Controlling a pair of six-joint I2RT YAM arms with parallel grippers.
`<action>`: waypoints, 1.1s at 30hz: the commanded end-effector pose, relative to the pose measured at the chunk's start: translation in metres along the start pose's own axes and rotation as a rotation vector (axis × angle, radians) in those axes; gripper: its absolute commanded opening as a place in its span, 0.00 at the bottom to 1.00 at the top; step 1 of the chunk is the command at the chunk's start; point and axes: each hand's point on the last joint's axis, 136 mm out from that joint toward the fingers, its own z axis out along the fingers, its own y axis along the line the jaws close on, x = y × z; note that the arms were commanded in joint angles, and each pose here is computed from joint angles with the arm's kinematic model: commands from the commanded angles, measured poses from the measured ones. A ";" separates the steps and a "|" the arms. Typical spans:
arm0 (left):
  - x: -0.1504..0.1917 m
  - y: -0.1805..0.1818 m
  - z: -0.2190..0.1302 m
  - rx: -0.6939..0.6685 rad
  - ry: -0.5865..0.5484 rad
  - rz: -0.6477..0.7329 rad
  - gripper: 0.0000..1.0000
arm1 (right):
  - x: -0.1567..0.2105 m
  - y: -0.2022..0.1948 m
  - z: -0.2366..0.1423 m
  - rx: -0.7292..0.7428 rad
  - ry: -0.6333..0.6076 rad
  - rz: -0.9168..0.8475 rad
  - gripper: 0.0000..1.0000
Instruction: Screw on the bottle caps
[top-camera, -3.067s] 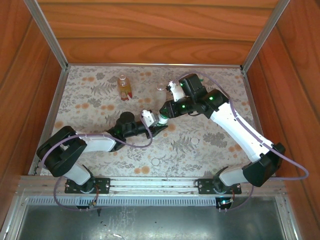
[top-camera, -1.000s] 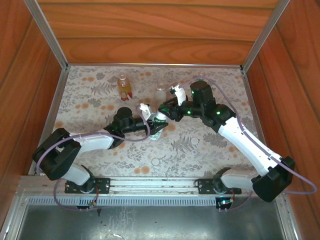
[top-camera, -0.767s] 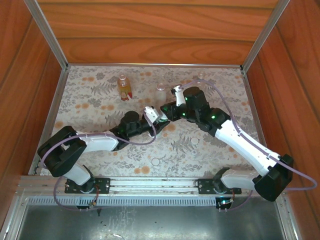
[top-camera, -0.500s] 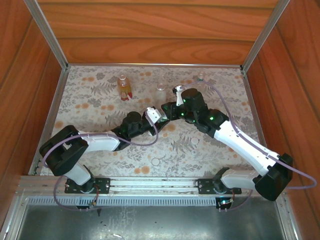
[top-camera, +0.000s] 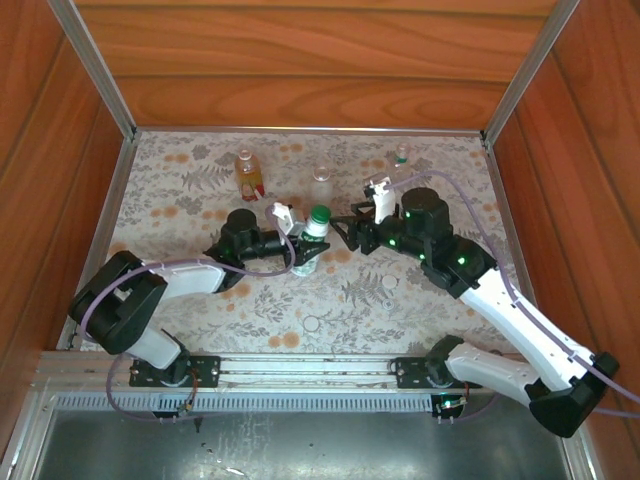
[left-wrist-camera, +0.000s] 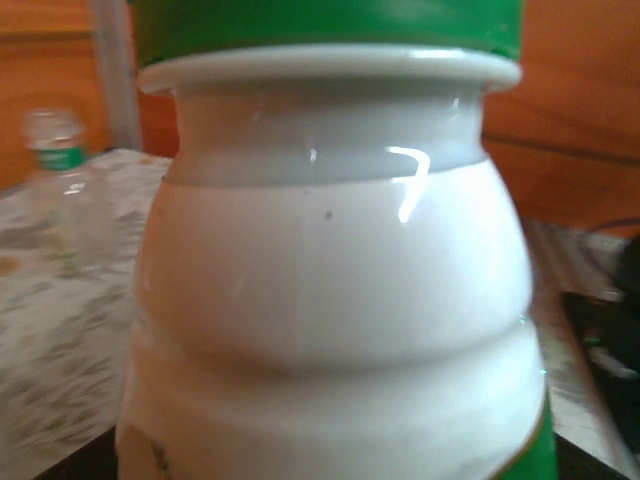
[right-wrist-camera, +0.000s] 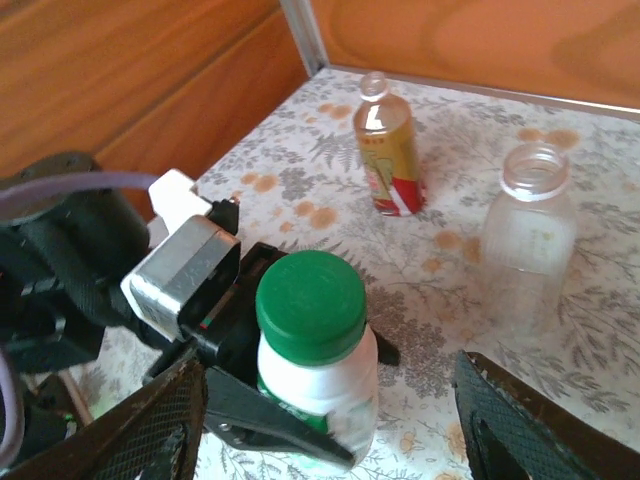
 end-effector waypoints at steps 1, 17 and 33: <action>-0.029 -0.042 -0.008 0.266 -0.041 0.013 0.56 | 0.004 0.020 -0.003 -0.156 -0.040 -0.079 0.70; -0.042 -0.076 -0.013 0.498 -0.012 -0.023 0.56 | 0.009 0.064 0.015 -0.549 -0.005 -0.122 0.51; -0.038 -0.071 -0.010 0.482 -0.006 -0.043 0.56 | 0.003 0.052 0.022 -0.489 -0.077 -0.028 0.58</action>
